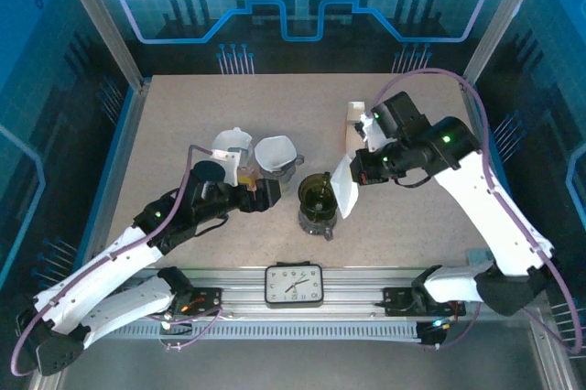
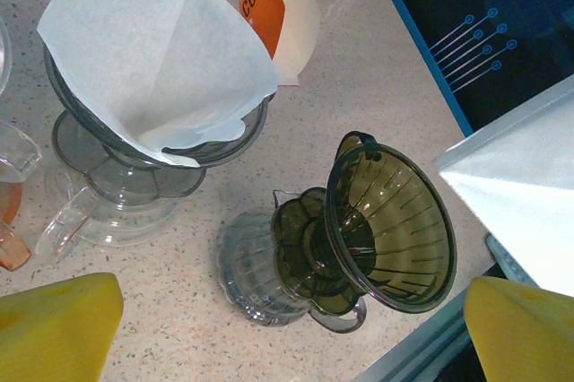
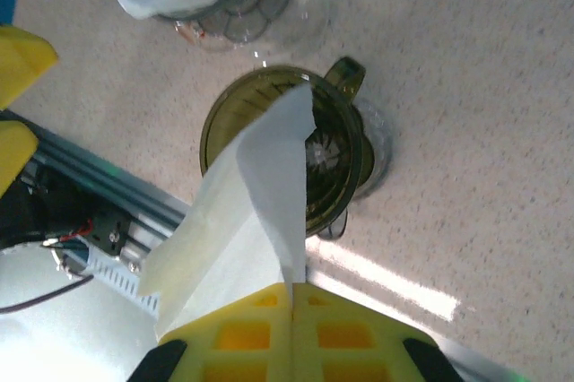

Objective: Place the coffee filter in the dripper

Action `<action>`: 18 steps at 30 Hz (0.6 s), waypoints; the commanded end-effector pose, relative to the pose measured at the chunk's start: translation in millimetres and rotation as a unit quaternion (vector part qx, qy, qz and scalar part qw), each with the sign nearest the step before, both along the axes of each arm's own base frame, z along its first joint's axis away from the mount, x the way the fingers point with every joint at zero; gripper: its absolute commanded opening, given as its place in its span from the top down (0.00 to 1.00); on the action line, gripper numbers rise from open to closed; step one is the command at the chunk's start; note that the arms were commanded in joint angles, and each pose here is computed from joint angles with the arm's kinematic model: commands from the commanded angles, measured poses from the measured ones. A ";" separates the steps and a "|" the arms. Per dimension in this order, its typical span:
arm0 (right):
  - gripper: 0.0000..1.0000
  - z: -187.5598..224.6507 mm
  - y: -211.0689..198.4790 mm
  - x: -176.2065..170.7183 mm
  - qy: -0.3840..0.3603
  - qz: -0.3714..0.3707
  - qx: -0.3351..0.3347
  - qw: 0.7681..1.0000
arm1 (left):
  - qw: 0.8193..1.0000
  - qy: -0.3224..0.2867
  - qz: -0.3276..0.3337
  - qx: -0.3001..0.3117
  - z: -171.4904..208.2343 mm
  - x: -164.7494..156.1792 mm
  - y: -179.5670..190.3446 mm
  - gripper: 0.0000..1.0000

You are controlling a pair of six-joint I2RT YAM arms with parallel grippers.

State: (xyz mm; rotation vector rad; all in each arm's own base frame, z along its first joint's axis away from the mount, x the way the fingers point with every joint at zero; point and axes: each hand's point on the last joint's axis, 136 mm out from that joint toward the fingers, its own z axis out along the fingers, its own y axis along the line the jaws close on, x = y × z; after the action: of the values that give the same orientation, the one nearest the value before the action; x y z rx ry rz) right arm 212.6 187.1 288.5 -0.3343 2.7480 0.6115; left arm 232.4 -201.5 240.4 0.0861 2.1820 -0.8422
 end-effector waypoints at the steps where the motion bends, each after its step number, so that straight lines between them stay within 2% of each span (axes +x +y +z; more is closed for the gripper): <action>1: 1.00 -2.6 3.0 -14.1 0.057 0.002 -0.007 0.998 | 1.000 -0.010 -0.011 -0.009 15.1 -2.4 -0.9 0.01; 11: 1.00 -19.7 18.4 7.1 0.109 -0.008 -0.033 0.993 | 1.000 -0.003 -0.023 -0.016 10.8 -4.5 -5.0 0.01; 18: 1.00 -27.3 21.3 22.7 0.119 -0.025 -0.058 0.991 | 0.999 -0.004 -0.029 -0.028 12.2 -4.5 -9.1 0.01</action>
State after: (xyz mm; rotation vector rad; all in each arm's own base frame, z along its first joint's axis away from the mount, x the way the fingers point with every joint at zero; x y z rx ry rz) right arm 238.1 209.4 259.4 -0.2545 2.9872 0.5473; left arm 227.3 -207.2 240.8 0.1154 2.1925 -0.8909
